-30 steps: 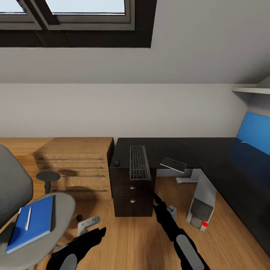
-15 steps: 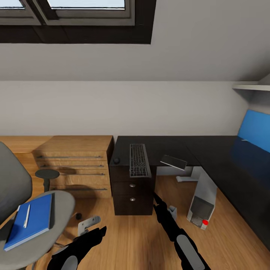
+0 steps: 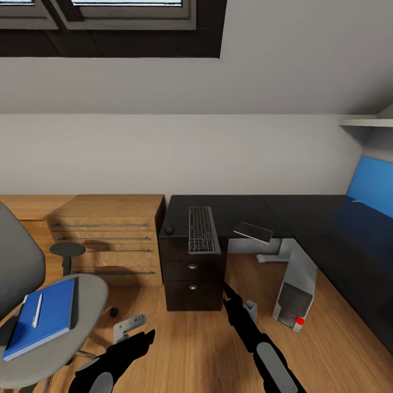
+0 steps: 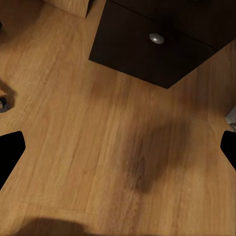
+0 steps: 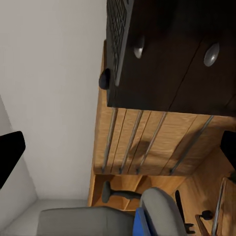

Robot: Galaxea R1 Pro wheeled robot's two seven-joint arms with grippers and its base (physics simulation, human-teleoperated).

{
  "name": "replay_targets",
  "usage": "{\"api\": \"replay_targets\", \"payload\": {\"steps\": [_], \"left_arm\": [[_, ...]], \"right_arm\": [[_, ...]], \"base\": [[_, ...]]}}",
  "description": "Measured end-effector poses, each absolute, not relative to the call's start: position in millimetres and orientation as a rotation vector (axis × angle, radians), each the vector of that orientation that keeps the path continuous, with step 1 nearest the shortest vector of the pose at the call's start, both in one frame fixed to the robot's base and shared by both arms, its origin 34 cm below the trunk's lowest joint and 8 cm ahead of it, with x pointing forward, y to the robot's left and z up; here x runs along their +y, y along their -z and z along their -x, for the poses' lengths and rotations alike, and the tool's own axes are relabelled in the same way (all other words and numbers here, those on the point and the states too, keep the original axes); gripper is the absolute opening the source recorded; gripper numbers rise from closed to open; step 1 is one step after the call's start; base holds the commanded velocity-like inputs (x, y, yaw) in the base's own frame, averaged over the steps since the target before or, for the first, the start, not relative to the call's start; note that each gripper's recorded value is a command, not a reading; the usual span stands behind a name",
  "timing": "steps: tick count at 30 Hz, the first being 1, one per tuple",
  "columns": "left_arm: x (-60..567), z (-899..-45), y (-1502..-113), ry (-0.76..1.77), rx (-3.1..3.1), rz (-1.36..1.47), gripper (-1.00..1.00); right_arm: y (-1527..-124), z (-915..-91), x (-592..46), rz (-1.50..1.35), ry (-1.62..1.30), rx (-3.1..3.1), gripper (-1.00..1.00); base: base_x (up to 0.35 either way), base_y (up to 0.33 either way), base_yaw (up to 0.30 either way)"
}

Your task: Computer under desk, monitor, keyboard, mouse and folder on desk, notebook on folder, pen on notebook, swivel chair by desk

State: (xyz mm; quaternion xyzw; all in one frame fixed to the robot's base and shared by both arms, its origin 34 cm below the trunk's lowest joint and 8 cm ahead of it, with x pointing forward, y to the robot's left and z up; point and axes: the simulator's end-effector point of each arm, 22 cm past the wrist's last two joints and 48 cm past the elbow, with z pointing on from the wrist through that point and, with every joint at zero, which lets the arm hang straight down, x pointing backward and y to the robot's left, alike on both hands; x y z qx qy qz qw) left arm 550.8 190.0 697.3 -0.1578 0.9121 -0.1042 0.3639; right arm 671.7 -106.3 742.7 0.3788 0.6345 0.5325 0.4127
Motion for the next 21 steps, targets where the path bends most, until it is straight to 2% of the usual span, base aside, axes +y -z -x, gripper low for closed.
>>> {"api": "replay_targets", "payload": {"steps": [4,8,12,21], "left_arm": [[190,-550,-690,0.268,2.348,0.404,1.00],[189,-549,-682,0.269,2.348,0.403,1.00],[189,-548,-674,0.270,2.348,0.402,1.00],[189,-546,-657,0.269,2.348,0.402,1.00]], "right_arm": [[-725,-669,-104,-0.947,-1.304,1.645,1.00],[-653,-656,-109,-1.030,-1.085,1.887,1.00],[-641,-687,-129,-1.064,-0.930,1.924,1.00],[-660,-743,-146,-1.077,-0.888,1.839,1.00]], "base": [[0.000,0.000,0.000],[0.000,0.000,0.000],[0.000,0.000,0.000],[0.000,0.000,0.000]]}}
